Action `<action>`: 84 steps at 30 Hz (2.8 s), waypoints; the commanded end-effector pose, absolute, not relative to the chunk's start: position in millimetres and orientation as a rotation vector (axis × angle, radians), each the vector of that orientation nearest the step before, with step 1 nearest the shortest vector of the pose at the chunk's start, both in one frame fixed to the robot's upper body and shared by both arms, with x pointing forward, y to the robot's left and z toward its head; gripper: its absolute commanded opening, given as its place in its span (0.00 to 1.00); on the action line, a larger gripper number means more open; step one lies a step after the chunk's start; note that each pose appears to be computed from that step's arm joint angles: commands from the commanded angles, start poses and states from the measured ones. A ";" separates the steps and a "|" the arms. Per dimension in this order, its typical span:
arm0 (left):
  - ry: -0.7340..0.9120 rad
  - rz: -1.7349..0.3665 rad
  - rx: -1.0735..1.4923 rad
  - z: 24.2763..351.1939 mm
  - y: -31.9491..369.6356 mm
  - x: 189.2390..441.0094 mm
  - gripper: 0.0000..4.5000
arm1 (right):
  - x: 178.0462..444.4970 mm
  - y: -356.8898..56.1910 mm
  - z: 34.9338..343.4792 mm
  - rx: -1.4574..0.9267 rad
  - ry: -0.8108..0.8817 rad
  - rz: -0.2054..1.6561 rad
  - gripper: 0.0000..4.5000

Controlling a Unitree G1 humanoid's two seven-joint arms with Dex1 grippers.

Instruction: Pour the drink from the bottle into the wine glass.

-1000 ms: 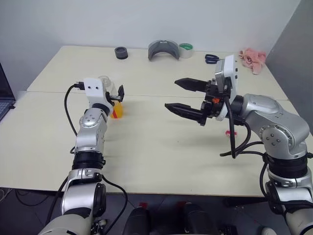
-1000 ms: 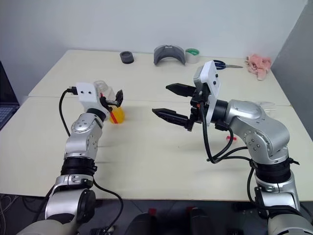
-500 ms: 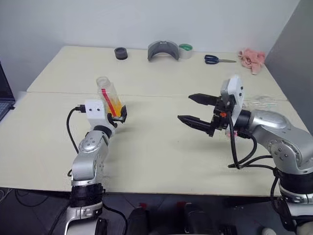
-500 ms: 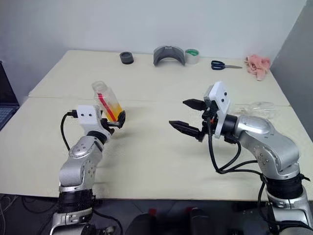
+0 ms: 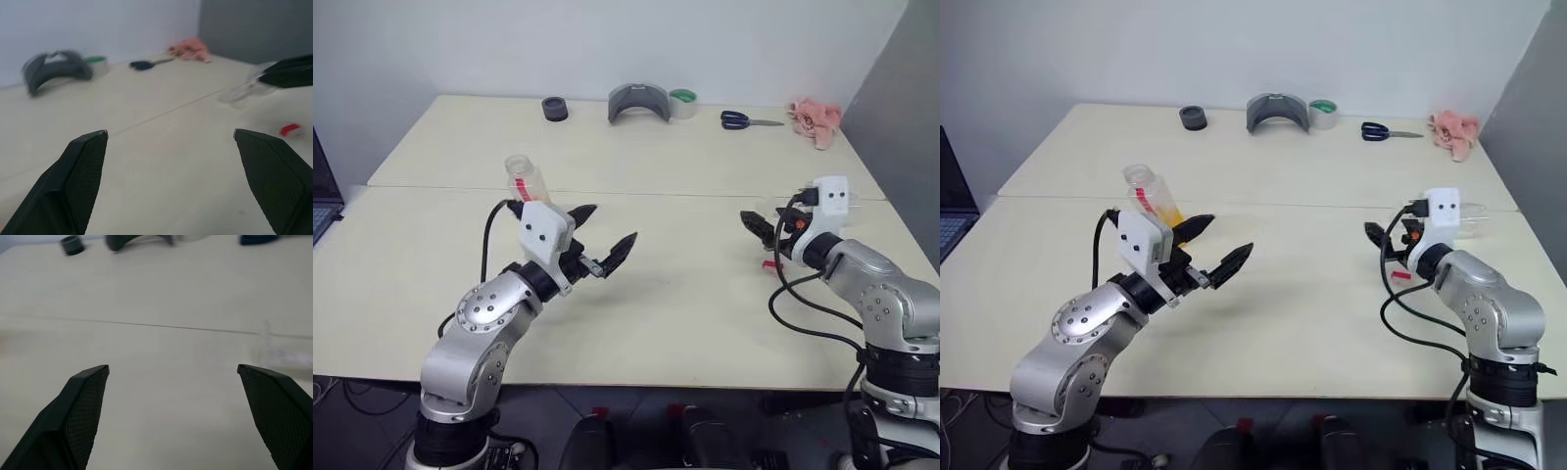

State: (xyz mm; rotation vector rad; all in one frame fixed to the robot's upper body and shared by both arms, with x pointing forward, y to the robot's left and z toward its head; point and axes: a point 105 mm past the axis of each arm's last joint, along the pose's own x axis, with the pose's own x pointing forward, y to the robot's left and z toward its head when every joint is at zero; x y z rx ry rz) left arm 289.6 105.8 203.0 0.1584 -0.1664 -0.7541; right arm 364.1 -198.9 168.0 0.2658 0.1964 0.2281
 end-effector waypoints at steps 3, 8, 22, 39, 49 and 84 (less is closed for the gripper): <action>-0.272 -0.876 0.235 218.6 90.8 282.1 1.00 | 373.9 -211.1 175.1 0.539 0.183 0.103 1.00; -0.253 -0.947 0.183 215.3 84.1 281.9 1.00 | 388.0 -222.3 165.2 0.840 0.172 -0.033 1.00; -0.123 -1.089 0.063 204.1 73.6 274.3 1.00 | 416.2 -242.3 148.6 1.053 0.135 -0.186 1.00; -0.131 -1.094 0.095 209.7 73.1 284.3 1.00 | 455.7 -258.4 135.9 1.168 0.083 -0.322 1.00; -0.134 -1.101 0.101 209.9 72.6 285.6 1.00 | 461.9 -239.1 117.6 1.213 0.126 -0.341 0.87; 0.023 -0.355 0.038 145.9 177.2 218.5 1.00 | 418.9 28.9 169.5 -0.100 -0.326 0.639 0.03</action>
